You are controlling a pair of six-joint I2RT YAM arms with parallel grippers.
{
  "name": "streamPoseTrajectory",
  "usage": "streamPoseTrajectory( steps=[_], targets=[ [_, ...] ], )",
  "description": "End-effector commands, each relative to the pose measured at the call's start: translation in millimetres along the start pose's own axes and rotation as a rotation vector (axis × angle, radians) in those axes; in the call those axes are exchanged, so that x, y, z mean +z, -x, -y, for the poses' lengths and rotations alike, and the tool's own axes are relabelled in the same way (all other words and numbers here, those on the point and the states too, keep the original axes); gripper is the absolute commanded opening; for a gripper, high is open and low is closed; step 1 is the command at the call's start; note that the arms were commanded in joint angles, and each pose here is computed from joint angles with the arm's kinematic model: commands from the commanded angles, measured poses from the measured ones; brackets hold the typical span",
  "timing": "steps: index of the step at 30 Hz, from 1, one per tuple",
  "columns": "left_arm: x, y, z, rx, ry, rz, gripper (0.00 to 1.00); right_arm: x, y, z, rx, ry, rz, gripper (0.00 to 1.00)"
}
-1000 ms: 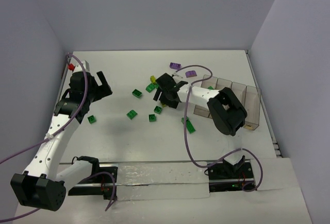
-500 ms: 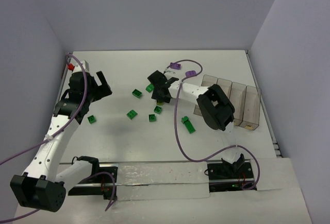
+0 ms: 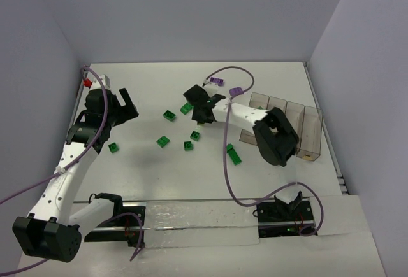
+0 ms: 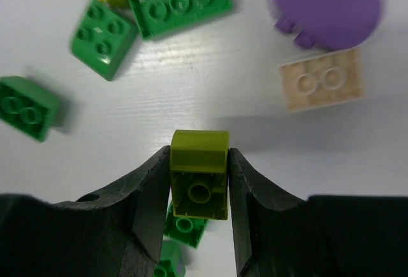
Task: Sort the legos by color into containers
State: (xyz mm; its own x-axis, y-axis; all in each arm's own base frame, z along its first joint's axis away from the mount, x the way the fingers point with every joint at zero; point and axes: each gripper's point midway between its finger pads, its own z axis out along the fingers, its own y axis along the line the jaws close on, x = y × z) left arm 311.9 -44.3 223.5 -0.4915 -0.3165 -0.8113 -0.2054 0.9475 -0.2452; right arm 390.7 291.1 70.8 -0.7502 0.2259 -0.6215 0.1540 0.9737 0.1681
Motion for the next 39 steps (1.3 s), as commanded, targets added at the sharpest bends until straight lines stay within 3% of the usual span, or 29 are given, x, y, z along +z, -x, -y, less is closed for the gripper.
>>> streamPoseTrajectory(
  steps=[1,10,16,19,22,23,24,26,28,34,39],
  targets=[
    [-7.6,18.3,9.1,-0.003,-0.034,0.051,0.99,-61.2,85.1,57.1,0.127,-0.023,0.233,0.22],
    [-4.4,17.0,13.6,-0.011,-0.050,0.042,0.99,-73.9,109.3,247.3,0.390,-0.281,0.309,0.22],
    [-5.8,21.1,13.6,-0.013,-0.047,0.053,0.99,-63.6,97.0,306.5,0.448,-0.373,0.295,0.23],
    [-5.4,21.8,14.6,-0.013,-0.047,0.048,0.99,-56.9,95.2,309.5,0.441,-0.383,0.284,0.25],
    [-6.7,22.5,14.8,-0.015,-0.049,0.049,0.99,-46.7,93.3,311.1,0.431,-0.398,0.269,0.33],
    [-7.3,22.3,15.1,-0.015,-0.050,0.049,0.99,-44.7,91.6,311.6,0.429,-0.402,0.262,0.39],
    [-7.6,22.8,14.4,-0.017,-0.047,0.051,0.99,-42.1,90.3,311.5,0.428,-0.402,0.256,0.54],
    [-8.0,22.2,13.1,-0.019,-0.041,0.050,0.99,-40.5,90.9,308.3,0.426,-0.383,0.254,0.74],
    [-8.6,22.3,13.2,-0.020,-0.042,0.050,0.99,-41.9,92.2,304.6,0.413,-0.361,0.255,0.83],
    [-9.1,23.6,14.9,-0.022,-0.048,0.050,0.99,-77.5,106.0,264.9,0.282,-0.234,0.328,0.80],
    [-7.0,22.7,16.9,-0.027,-0.055,0.047,0.99,-113.8,72.8,161.1,-0.084,0.125,0.301,0.77]
  ],
)
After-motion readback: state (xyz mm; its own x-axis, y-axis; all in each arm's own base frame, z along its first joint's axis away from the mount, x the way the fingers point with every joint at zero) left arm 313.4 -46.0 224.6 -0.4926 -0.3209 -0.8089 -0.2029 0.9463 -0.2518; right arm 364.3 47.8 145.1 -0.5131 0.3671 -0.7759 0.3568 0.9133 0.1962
